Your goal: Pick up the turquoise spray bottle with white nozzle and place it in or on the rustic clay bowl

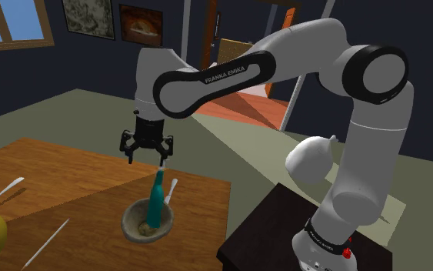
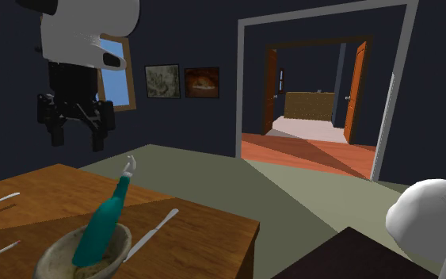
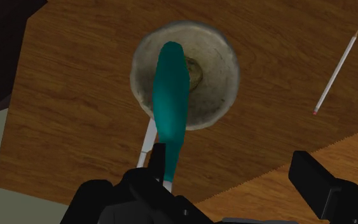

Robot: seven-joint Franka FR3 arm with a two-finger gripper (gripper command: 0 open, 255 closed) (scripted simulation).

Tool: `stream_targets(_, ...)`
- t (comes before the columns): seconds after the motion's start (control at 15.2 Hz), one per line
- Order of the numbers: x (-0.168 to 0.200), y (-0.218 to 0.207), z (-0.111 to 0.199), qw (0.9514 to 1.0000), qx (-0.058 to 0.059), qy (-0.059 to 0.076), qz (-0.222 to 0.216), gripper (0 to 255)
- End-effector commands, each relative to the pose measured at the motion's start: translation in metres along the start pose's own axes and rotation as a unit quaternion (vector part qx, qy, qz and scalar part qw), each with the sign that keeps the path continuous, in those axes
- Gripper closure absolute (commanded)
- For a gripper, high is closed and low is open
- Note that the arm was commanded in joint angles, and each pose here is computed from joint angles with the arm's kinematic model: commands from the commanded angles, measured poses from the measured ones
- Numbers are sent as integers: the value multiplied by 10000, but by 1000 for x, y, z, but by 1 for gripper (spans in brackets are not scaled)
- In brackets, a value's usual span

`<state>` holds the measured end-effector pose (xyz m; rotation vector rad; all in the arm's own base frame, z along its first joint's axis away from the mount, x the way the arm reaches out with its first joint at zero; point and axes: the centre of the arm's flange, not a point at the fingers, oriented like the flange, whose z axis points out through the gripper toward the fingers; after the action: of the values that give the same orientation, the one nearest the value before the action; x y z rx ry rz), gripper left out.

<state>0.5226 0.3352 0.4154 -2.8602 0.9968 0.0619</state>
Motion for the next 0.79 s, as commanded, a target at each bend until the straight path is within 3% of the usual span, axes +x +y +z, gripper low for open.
stream_targets(0.0,0,0,0,10000,0,0,0,0)
stream_targets(0.26,0,0,-50,10000,0,0,0,0)
stream_targets(0.73,0,0,-50,10000,0,0,0,0)
